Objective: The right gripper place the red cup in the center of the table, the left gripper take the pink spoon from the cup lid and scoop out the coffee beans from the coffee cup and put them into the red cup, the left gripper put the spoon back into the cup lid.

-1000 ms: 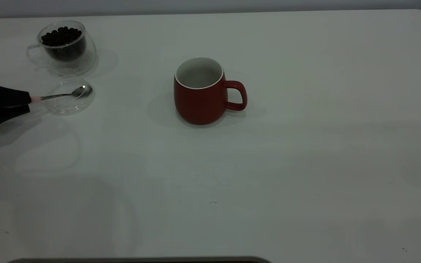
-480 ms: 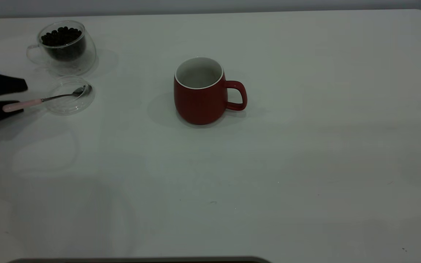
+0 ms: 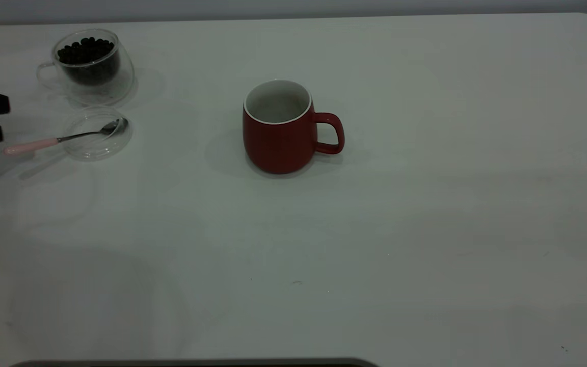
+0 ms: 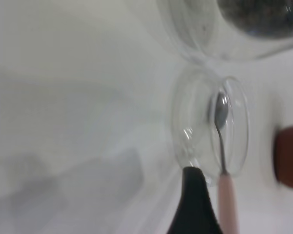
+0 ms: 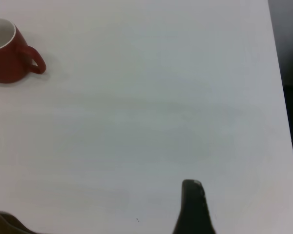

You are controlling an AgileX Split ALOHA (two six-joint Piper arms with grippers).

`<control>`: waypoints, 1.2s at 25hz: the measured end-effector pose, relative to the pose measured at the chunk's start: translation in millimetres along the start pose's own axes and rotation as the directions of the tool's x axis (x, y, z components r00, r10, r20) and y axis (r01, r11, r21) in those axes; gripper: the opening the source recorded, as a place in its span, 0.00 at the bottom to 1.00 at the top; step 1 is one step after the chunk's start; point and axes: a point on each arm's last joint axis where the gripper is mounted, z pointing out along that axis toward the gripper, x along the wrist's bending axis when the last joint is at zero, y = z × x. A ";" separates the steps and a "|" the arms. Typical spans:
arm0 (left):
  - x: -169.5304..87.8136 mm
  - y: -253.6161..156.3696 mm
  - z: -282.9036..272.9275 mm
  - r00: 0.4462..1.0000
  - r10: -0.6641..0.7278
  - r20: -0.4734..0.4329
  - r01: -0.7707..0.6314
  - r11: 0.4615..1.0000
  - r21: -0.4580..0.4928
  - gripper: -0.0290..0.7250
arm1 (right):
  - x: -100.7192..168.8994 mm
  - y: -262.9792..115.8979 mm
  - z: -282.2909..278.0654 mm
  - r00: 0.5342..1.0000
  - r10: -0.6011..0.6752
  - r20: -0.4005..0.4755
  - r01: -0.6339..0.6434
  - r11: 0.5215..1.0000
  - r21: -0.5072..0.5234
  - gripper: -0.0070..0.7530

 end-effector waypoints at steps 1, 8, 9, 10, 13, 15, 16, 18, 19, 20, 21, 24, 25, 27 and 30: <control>-6.9 5.8 -4.9 1.000 0.003 -0.015 -0.003 1.000 0.026 0.85 | 0.0 0.0 0.0 1.000 0.000 0.000 0.000 1.000 0.000 0.79; -99.4 47.7 -33.3 0.983 0.114 -0.144 -0.082 0.974 0.212 0.83 | 0.0 0.0 0.0 1.000 0.000 0.000 0.000 1.000 0.000 0.79; -118.6 51.5 -33.8 0.977 0.143 -0.158 -0.104 0.967 0.234 0.83 | 0.0 0.0 0.0 1.000 0.000 0.000 0.000 1.000 0.000 0.79; -136.0 52.9 -32.1 0.970 0.167 -0.177 -0.116 0.957 0.267 0.83 | 0.0 0.0 0.0 1.000 0.000 0.000 0.000 1.000 0.000 0.79; -192.5 50.6 -30.0 0.938 0.248 -0.242 -0.147 0.918 0.369 0.82 | 0.0 0.0 0.0 1.000 0.000 0.000 0.000 1.000 0.000 0.79; -225.2 43.2 -27.1 0.903 0.300 -0.309 -0.144 0.886 0.440 0.82 | 0.0 0.0 0.0 1.000 0.000 0.000 0.000 1.000 0.000 0.79; -240.9 38.7 -28.8 0.883 0.329 -0.336 -0.145 0.871 0.470 0.82 | 0.0 0.0 0.0 1.000 0.000 0.000 0.000 1.000 0.000 0.79; -267.6 29.9 -32.5 0.823 0.379 -0.423 -0.128 0.850 0.512 0.82 | 0.0 0.0 0.0 1.000 0.000 0.000 0.000 1.000 0.000 0.79; -279.6 28.6 -38.0 0.794 0.382 -0.472 -0.119 0.860 0.496 0.82 | 0.0 0.0 0.0 1.000 0.000 0.000 0.000 1.000 0.000 0.79; -290.3 26.9 -44.0 0.763 0.389 -0.517 -0.116 0.868 0.482 0.82 | 0.0 0.0 0.0 1.000 0.000 0.000 0.000 1.000 0.000 0.79; -299.0 25.3 -48.7 0.742 0.372 -0.557 -0.101 0.884 0.456 0.82 | 0.0 0.0 0.0 1.000 0.000 0.000 0.000 1.000 0.000 0.79; -325.3 20.2 -66.3 0.722 0.297 -0.625 -0.080 0.933 0.350 0.82 | 0.0 0.0 0.0 1.000 0.000 0.000 0.000 1.000 0.000 0.79; -331.7 18.6 -70.7 0.724 0.269 -0.636 -0.072 0.945 0.318 0.82 | 0.0 0.0 0.0 1.000 0.000 0.000 0.000 1.000 0.000 0.79; -345.3 15.0 -81.2 0.730 0.240 -0.640 -0.080 0.960 0.268 0.82 | 0.0 0.0 0.0 1.000 0.000 0.000 0.000 1.000 0.000 0.79; -360.7 8.3 -93.4 0.745 0.237 -0.624 -0.112 0.966 0.233 0.82 | 0.0 0.0 0.0 1.000 0.000 0.000 0.000 1.000 0.000 0.79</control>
